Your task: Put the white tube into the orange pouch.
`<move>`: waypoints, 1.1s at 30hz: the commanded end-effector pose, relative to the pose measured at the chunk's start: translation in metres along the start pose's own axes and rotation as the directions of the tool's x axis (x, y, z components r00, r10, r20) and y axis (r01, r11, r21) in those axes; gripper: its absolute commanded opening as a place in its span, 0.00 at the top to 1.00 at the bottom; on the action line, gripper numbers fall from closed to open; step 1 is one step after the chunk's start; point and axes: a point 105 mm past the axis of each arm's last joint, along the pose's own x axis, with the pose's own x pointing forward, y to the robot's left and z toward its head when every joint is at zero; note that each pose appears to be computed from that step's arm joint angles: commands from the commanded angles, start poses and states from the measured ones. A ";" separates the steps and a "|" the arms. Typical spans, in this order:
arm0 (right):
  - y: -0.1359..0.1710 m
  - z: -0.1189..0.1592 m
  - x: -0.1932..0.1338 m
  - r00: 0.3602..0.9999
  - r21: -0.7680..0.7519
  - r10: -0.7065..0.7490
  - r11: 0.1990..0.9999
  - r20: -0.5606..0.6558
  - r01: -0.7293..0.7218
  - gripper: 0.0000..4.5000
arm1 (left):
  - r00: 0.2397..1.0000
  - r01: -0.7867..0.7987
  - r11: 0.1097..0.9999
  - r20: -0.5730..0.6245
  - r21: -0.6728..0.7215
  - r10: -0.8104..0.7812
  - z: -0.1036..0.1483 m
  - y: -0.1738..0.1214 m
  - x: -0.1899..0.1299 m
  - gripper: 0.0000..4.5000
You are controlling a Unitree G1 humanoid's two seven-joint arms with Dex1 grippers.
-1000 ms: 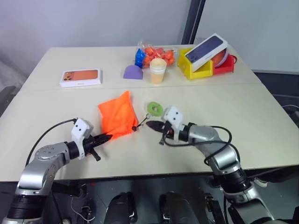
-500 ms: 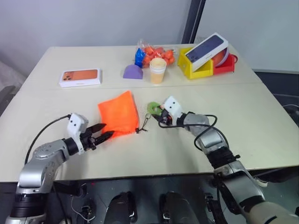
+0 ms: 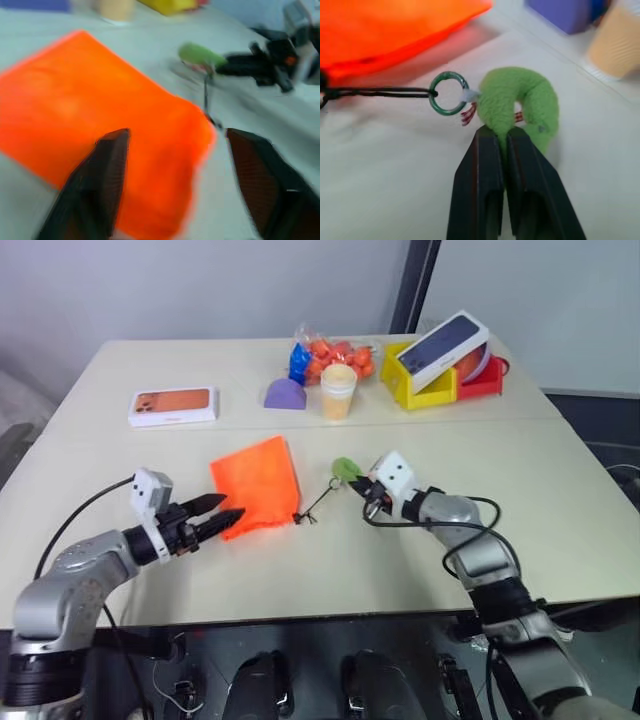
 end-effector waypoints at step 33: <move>-0.009 0.064 0.010 0.985 0.068 -0.092 0.994 0.144 0.083 1.00 | 0.902 0.423 0.831 -0.256 0.361 -0.348 0.018 -0.001 0.119 0.01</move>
